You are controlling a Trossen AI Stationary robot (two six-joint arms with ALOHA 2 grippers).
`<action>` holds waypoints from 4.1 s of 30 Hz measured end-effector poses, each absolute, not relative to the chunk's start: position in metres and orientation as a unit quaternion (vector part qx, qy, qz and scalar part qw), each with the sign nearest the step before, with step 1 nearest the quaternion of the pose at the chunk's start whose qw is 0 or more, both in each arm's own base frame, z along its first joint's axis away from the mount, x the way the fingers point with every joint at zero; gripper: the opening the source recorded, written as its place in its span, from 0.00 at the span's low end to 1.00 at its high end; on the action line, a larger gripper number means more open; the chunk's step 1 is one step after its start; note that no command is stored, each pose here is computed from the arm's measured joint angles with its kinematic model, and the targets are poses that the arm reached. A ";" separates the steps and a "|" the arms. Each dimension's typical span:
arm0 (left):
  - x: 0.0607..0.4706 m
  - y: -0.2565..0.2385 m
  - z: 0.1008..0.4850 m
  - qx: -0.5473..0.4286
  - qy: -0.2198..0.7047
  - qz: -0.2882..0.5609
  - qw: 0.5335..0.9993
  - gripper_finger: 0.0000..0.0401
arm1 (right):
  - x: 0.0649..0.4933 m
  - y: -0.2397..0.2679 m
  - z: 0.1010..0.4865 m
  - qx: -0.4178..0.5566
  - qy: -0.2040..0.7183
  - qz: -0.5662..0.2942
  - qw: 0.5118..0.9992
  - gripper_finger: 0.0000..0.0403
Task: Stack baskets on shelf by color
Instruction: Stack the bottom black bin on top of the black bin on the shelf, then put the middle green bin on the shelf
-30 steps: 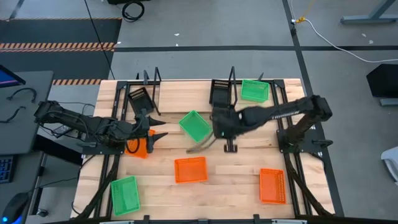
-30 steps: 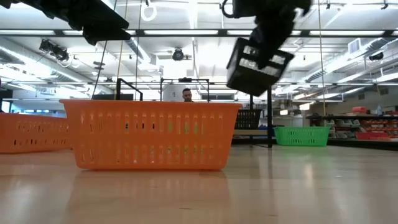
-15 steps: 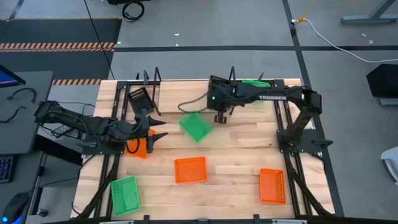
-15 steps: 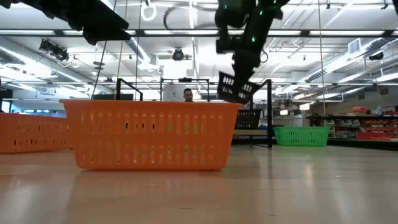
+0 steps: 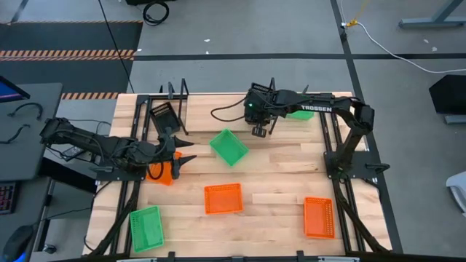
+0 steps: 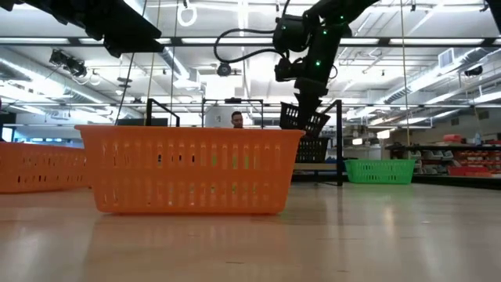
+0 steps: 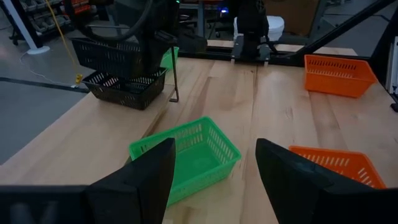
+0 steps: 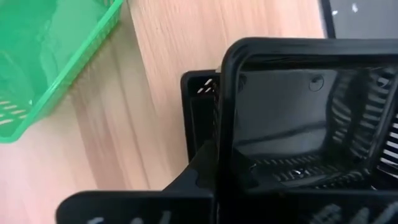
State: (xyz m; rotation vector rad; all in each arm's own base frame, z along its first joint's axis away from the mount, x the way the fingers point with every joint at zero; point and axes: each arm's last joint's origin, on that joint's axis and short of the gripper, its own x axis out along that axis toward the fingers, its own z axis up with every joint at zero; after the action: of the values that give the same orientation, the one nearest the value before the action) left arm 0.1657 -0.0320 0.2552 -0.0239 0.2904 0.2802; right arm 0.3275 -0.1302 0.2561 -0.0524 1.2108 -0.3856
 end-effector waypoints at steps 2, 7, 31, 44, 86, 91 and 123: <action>0.166 -0.032 0.255 -0.012 0.144 0.139 0.980 0.58 | 0.327 -0.131 0.256 -0.021 0.565 -0.178 0.805 0.02; 0.166 -0.032 0.255 -0.012 0.144 0.139 0.980 0.58 | 0.324 -0.131 0.255 -0.017 0.580 -0.174 0.795 0.02; 0.166 -0.032 0.255 -0.013 0.144 0.139 0.980 0.58 | 0.325 -0.131 0.255 -0.018 0.573 -0.167 0.802 0.19; 0.166 -0.032 0.255 -0.013 0.144 0.139 0.980 0.58 | 0.340 -0.137 0.217 -0.017 0.614 -0.122 0.780 0.20; 0.166 -0.032 0.255 -0.012 0.145 0.140 0.979 0.58 | 0.347 -0.132 0.238 -0.032 0.546 -0.132 0.827 0.14; 0.166 -0.032 0.255 -0.013 0.145 0.140 0.979 0.58 | 0.347 -0.132 0.238 -0.022 0.543 -0.137 0.828 0.14; 0.166 -0.032 0.255 -0.013 0.145 0.140 0.979 0.58 | 0.367 -0.011 0.248 -0.118 0.538 0.075 0.831 0.35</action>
State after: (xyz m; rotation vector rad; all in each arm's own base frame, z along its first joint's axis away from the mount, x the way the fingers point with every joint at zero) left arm 0.1657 -0.0318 0.2551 -0.0271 0.2913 0.2822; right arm 0.3668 -0.0110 0.2483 -0.2512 1.1401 0.1599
